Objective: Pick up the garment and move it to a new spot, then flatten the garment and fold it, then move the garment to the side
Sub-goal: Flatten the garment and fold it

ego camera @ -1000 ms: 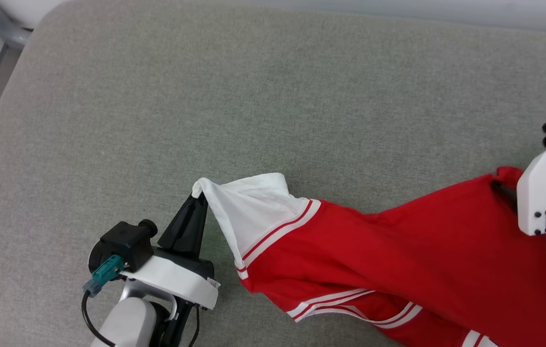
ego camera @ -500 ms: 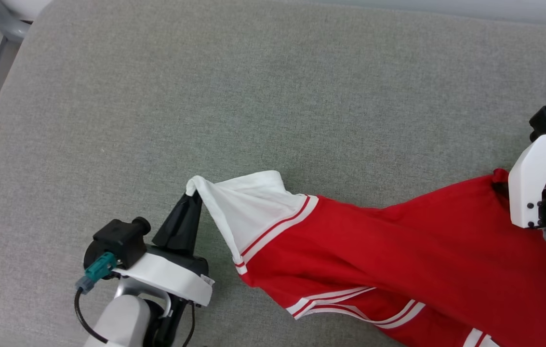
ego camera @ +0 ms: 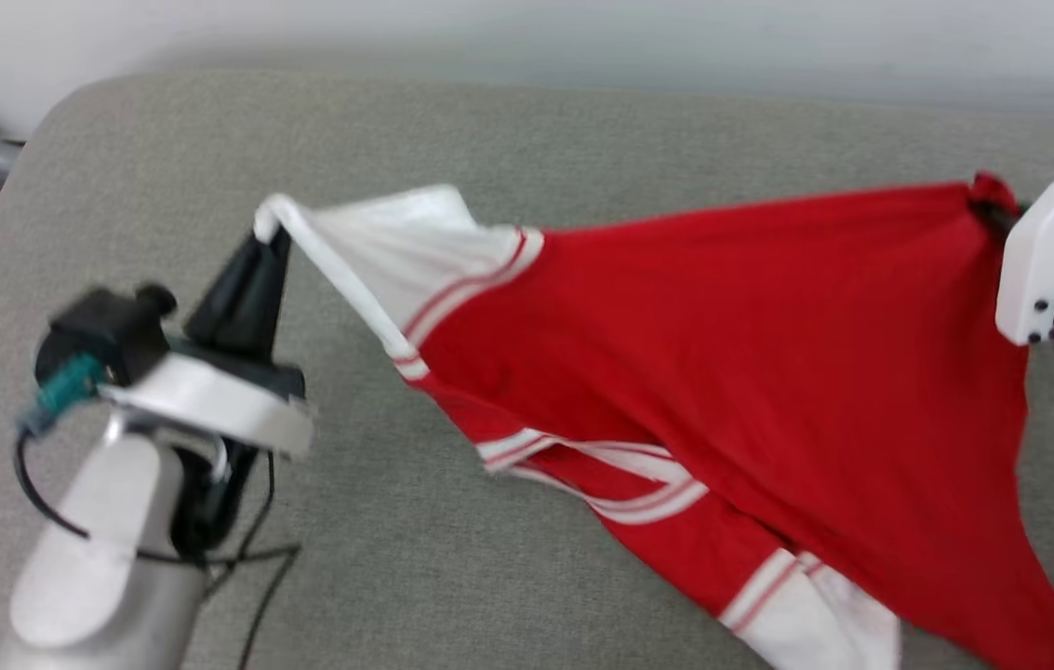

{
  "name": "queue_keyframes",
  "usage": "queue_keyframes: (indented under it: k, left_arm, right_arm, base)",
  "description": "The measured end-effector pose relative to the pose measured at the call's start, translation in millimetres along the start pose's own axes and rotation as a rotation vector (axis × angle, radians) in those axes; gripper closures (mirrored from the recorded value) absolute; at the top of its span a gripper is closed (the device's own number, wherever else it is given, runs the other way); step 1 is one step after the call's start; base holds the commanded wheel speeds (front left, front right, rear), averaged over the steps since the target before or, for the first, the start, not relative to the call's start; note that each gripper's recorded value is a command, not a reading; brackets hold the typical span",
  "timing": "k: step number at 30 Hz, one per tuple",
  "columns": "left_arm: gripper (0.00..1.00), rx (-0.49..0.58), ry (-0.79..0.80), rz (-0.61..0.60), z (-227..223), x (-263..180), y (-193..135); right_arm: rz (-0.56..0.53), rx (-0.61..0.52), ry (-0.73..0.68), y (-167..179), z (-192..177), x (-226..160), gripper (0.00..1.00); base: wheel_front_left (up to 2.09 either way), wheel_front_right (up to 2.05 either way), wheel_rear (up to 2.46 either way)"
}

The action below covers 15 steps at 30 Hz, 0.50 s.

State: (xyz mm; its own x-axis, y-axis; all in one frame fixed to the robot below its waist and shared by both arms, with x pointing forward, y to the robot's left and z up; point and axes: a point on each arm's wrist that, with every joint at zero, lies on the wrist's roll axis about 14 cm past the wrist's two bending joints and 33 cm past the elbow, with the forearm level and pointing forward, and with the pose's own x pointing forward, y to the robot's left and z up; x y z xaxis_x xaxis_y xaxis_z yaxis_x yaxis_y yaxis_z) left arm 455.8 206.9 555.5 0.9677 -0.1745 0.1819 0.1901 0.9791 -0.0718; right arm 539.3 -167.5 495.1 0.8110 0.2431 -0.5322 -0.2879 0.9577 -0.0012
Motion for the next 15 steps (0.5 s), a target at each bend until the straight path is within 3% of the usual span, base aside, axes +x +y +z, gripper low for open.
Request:
queue_keyframes:
  k: [6,15]
  left_arm:
    - [1.00,0.067,-0.153,-0.101,68,55,-14]
    - [1.00,0.098,-0.207,-0.077,126,137,5]
  right_arm:
    - [-0.073,0.020,-0.242,-21,64,-23,1.00]
    - [-0.179,-0.011,-0.550,-52,166,-41,1.00]
  base:
    - [0.00,0.00,0.00]
    - [0.00,0.00,0.00]
